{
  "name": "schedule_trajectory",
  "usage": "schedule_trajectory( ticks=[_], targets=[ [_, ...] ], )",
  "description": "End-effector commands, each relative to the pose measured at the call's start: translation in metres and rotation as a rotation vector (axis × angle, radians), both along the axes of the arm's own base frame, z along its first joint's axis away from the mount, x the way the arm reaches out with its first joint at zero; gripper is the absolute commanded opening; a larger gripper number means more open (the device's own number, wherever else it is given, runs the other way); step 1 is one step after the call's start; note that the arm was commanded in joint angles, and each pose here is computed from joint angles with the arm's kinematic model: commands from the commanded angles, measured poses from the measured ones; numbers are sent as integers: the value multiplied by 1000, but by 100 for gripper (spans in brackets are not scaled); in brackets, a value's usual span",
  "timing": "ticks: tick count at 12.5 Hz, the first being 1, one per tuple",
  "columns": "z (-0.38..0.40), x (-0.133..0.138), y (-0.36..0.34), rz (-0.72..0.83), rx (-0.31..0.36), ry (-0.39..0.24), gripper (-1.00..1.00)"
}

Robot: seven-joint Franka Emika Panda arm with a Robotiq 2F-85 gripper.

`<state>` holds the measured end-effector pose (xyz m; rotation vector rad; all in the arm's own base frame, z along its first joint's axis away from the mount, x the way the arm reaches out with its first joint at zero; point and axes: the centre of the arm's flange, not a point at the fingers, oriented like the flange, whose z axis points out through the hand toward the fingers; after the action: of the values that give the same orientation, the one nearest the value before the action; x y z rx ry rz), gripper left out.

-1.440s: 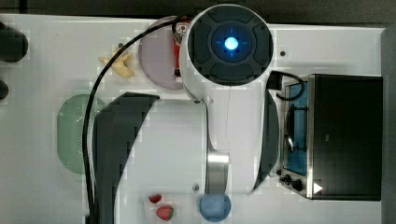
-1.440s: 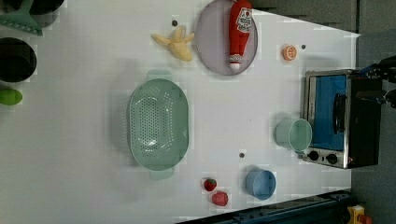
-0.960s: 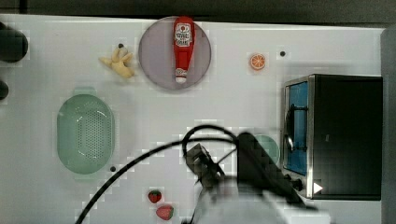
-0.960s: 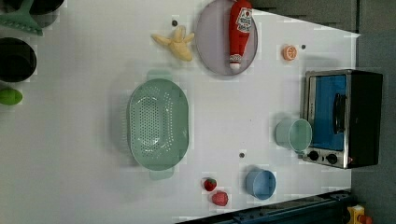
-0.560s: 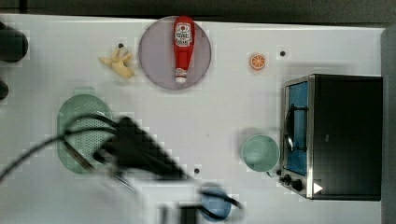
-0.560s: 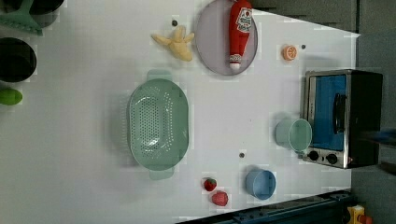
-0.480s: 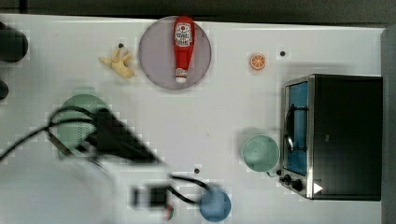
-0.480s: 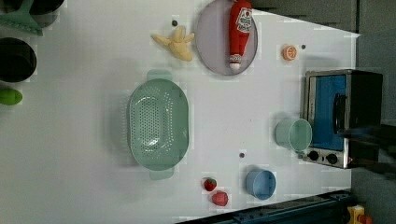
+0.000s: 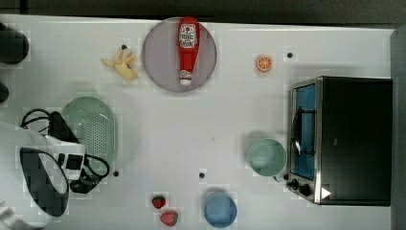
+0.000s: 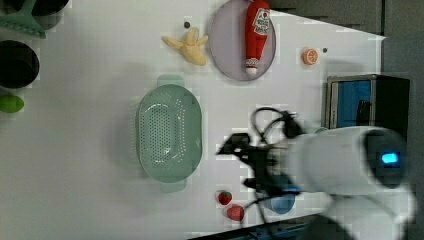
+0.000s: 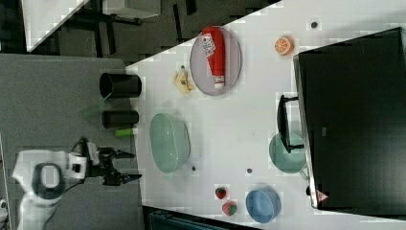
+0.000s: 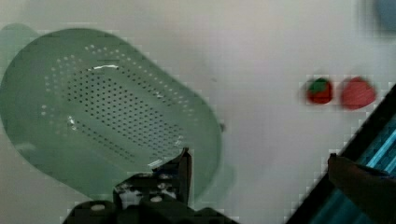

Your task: Drag strainer left to right.

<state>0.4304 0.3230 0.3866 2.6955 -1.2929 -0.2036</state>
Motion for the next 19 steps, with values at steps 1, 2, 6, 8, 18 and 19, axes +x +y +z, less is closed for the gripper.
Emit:
schedule_trajectory(
  ticks=[1,2,6,8,18,19],
  targets=[
    [5,3,12,-353,28,-124,100],
    [-17,3,14,-409,35,-112,100],
    [-105,3,11,-567,81,-77,100],
    [-139,8,9,-583,125,-75,100],
    [-230,22,-25,-669,136,-58,100],
    [-229,23,-25,-667,138,-62,100]
  ],
)
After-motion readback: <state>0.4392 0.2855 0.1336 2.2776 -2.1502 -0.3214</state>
